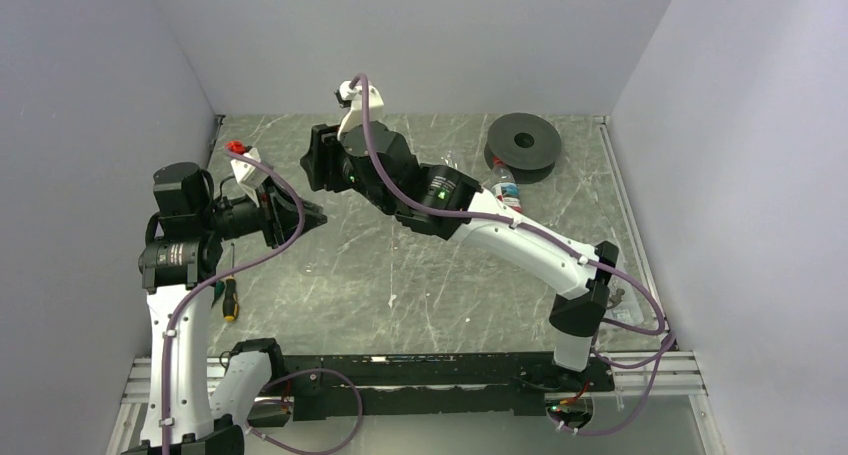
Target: Unscrew the bottle caps
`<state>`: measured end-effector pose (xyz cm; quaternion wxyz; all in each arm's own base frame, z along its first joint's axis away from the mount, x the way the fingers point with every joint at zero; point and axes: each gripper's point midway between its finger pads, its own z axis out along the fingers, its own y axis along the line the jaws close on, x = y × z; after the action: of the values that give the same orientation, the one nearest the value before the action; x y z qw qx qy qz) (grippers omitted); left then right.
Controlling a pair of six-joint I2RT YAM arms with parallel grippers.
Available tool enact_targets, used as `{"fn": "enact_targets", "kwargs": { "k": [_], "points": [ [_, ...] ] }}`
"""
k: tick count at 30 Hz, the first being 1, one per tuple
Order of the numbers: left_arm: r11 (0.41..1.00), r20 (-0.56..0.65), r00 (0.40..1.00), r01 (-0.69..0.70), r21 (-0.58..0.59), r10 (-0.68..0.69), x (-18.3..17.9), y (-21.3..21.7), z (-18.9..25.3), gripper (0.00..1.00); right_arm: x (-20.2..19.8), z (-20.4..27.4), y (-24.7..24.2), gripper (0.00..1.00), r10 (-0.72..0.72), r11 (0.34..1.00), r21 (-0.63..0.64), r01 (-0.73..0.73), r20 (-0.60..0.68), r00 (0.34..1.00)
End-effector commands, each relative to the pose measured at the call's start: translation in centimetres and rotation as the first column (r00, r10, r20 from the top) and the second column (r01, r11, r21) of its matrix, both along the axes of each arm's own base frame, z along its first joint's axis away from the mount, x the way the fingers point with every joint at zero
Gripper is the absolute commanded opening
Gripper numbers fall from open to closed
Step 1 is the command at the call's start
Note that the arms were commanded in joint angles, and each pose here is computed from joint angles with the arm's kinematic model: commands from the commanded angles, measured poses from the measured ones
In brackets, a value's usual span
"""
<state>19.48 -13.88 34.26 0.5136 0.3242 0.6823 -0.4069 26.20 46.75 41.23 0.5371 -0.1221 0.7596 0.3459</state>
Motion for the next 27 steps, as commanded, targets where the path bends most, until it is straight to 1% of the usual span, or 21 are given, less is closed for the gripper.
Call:
{"fn": "enact_targets", "kwargs": {
  "k": [1, 2, 7, 11, 12, 14, 17, 18, 19, 20, 21, 23, 25, 27],
  "points": [
    [1.0, 0.092, 0.995, 0.03, 0.005, -0.03, -0.6, -0.3, 2.0, 0.0, 0.2, 1.5, -0.8, 0.5, -0.019, 0.999, 0.048, 0.018, 0.009, 1.0],
    [1.0, 0.093, 0.995, 0.03, 0.006, -0.031, -0.6, -0.3, 2.0, 0.0, 0.1, 1.7, -0.8, 0.43, -0.015, 0.998, 0.056, 0.015, 0.011, 1.0],
    [1.0, 0.09, 0.996, 0.03, 0.004, -0.03, -0.7, -0.3, 1.9, 0.0, -0.3, 2.7, -0.8, 0.19, 0.004, 0.996, 0.094, -0.006, 0.024, 1.0],
    [0.999, 0.094, 0.995, 0.033, -0.002, -0.032, -0.9, -0.4, 2.1, 0.0, -0.8, 3.1, -0.6, 0.02, 0.035, 0.992, 0.117, -0.039, 0.03, 0.999],
    [0.999, 0.089, 0.995, 0.037, -0.006, -0.037, -1.0, -0.4, 2.2, 0.0, -1.0, 3.1, -0.6, 0.0, 0.048, 0.992, 0.117, -0.052, 0.034, 0.998],
    [0.998, 0.083, 0.995, 0.057, -0.017, -0.055, -1.3, -0.6, 2.4, 0.0, -1.8, 3.5, -0.4, 0.0, 0.102, 0.986, 0.129, -0.108, 0.058, 0.993],
    [0.991, 0.07, 0.99, 0.124, -0.049, -0.121, -2.6, -1.2, 3.3, 0.0, -4.2, 3.9, -0.1, 0.0, 0.238, 0.956, 0.147, -0.254, 0.118, 0.964],
    [0.986, 0.066, 0.986, 0.156, -0.062, -0.152, -3.2, -1.4, 3.6, 0.0, -5.5, 4.3, -0.2, 0.0, 0.299, 0.933, 0.16, -0.322, 0.152, 0.942],
    [0.979, 0.062, 0.981, 0.191, -0.076, -0.186, -3.9, -1.6, 4.0, 0.0, -7.4, 5.2, -0.2, 0.0, 0.381, 0.888, 0.19, -0.42, 0.209, 0.9],
    [0.971, 0.06, 0.974, 0.221, -0.087, -0.217, -4.6, -1.8, 4.3, 0.0, -8.7, 5.4, -0.7, 0.0, 0.423, 0.856, 0.204, -0.475, 0.253, 0.87],
    [0.962, 0.06, 0.966, 0.256, -0.099, -0.251, -5.3, -2.0, 4.6, 0.0, -10.3, 6.6, -1.8, 0.0, 0.457, 0.814, 0.23, -0.533, 0.313, 0.833],
    [0.94, 0.075, 0.947, 0.32, -0.116, -0.313, -6.7, -2.2, 5.3, 0.0, -12.6, 6.8, -2.8, 0.0, 0.519, 0.743, 0.24, -0.625, 0.382, 0.764],
    [0.925, 0.088, 0.933, 0.358, -0.123, -0.349, -7.5, -2.3, 5.7, 0.0, -13.9, 6.9, -3.4, 0.0, 0.55, 0.707, 0.228, -0.669, 0.417, 0.724],
    [0.921, 0.103, 0.928, 0.37, -0.119, -0.359, -7.8, -2.4, 5.9, 0.0, -14.2, 6.8, -3.3, 0.0, 0.568, 0.699, 0.208, -0.685, 0.421, 0.707]
  ]
}}
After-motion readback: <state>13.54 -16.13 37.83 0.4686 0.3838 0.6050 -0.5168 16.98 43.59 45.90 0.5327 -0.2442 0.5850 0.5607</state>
